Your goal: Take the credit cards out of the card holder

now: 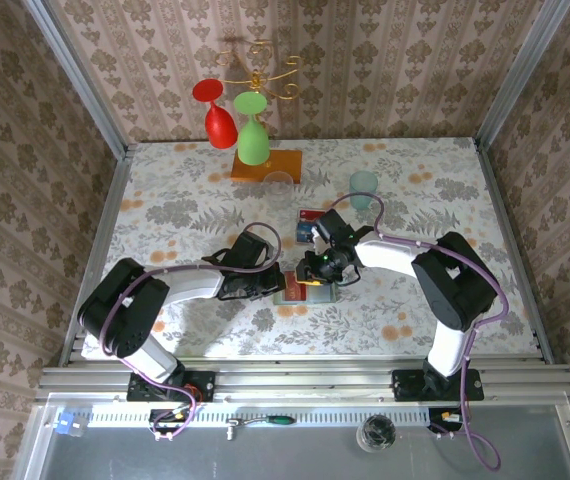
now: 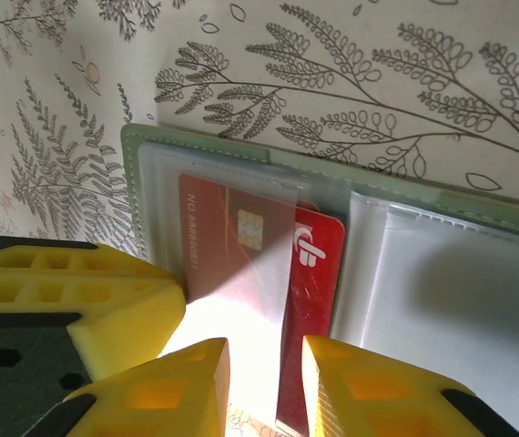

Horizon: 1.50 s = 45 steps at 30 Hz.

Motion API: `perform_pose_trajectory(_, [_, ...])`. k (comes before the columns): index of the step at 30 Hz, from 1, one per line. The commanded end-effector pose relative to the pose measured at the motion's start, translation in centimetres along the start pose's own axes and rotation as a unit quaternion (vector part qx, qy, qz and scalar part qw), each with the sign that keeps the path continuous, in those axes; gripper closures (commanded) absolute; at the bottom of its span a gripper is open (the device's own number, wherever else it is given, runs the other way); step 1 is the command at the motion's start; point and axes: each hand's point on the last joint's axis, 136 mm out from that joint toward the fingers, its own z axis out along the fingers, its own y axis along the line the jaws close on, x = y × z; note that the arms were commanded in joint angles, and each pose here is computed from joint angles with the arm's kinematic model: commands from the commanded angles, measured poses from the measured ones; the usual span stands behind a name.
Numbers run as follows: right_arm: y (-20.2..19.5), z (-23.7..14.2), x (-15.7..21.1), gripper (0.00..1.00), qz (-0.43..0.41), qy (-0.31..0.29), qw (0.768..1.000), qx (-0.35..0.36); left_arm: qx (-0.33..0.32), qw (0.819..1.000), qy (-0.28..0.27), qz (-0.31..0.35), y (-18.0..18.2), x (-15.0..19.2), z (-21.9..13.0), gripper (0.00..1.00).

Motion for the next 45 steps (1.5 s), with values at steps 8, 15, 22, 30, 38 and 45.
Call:
perform_pose_trajectory(8, [-0.9,0.4,0.6,0.73,0.015,0.011,1.000,-0.001,0.002,1.000,-0.017,0.012,-0.6,-0.6,-1.0,0.99])
perform_pose_trajectory(15, [-0.8,0.3,0.4,0.73,0.016,0.008,1.000,-0.004,0.000,1.000,-0.018,0.015,-0.7,-0.7,-1.2,0.99])
perform_pose_trajectory(22, [-0.9,0.4,0.4,0.73,0.018,0.008,1.000,-0.005,-0.007,1.000,-0.005,0.006,0.3,-0.2,-0.2,1.00])
perform_pose_trajectory(30, [-1.3,1.2,0.5,0.73,0.027,0.014,0.999,-0.012,-0.014,1.000,0.007,-0.006,1.2,0.5,0.4,1.00])
perform_pose_trajectory(38, [-1.5,1.6,0.8,0.73,0.034,0.019,0.999,-0.019,-0.022,1.000,0.015,-0.012,1.8,0.9,0.5,1.00])
perform_pose_trajectory(45, [-0.6,1.4,0.6,0.75,0.042,0.015,0.998,-0.053,-0.023,1.000,0.015,-0.013,1.9,1.0,0.5,1.00])
